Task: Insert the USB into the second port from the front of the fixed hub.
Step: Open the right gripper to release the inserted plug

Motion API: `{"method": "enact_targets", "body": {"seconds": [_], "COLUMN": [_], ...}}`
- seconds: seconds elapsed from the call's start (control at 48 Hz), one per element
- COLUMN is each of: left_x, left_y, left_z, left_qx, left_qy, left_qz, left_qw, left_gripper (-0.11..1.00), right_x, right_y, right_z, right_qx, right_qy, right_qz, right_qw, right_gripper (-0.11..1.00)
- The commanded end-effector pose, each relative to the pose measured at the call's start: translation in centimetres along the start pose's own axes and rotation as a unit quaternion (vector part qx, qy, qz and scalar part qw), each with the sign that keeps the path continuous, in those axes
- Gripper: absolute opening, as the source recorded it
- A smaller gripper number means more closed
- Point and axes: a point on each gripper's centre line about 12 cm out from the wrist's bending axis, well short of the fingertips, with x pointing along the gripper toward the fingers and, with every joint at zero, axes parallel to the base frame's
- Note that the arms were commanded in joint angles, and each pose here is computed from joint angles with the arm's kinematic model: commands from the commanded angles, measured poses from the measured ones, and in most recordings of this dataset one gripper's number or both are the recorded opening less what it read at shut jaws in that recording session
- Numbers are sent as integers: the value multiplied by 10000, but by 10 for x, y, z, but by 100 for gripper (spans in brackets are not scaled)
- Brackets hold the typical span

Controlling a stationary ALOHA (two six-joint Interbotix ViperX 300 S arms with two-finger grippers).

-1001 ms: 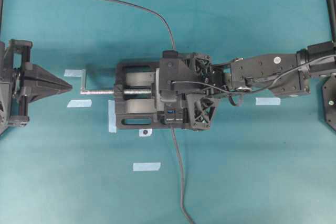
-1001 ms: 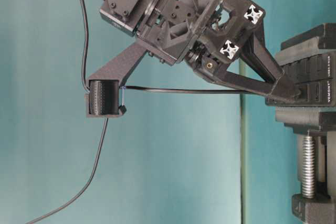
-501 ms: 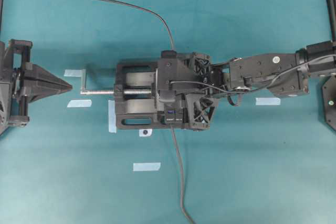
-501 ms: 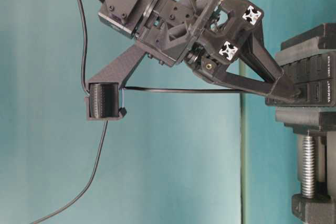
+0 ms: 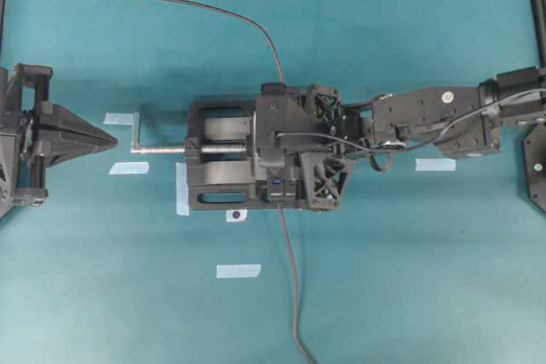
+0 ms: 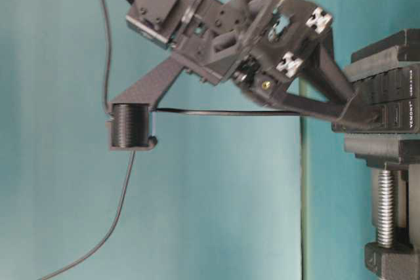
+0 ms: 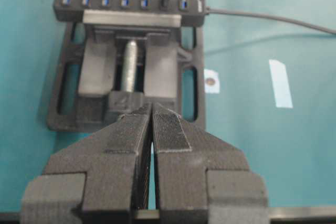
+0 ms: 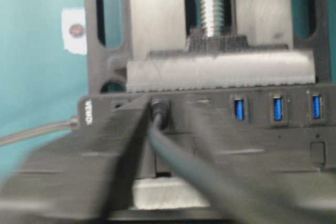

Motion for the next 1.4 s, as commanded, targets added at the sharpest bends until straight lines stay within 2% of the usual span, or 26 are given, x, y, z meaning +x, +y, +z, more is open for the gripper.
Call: {"method": "enact_targets", "body": {"seconds": [0.0, 0.104, 0.209, 0.897, 1.376], "left_x": [-1, -1, -3, -3, -3], "left_y": [0, 0, 0, 0, 0], "left_z": [7, 6, 7, 7, 6], "left_qx": [-11, -11, -19, -26, -26], "left_qy": [-108, -115, -146, -146, -131], "left_qz": [4, 4, 2, 2, 3], "left_qw": [9999, 9999, 9999, 9999, 9999], "left_gripper": [0, 0, 0, 0, 0], "right_x": [-9, -9, -9, -10, -30], "right_y": [0, 0, -2, -2, -3], "right_z": [10, 8, 6, 6, 9], "right_qx": [17, 31, 51, 51, 65], "right_qy": [-199, -107, -16, -31, -261], "right_qz": [11, -1, -16, -15, -12], "right_qw": [9998, 9999, 10000, 10000, 9996], "right_gripper": [53, 70, 78, 78, 78]}}
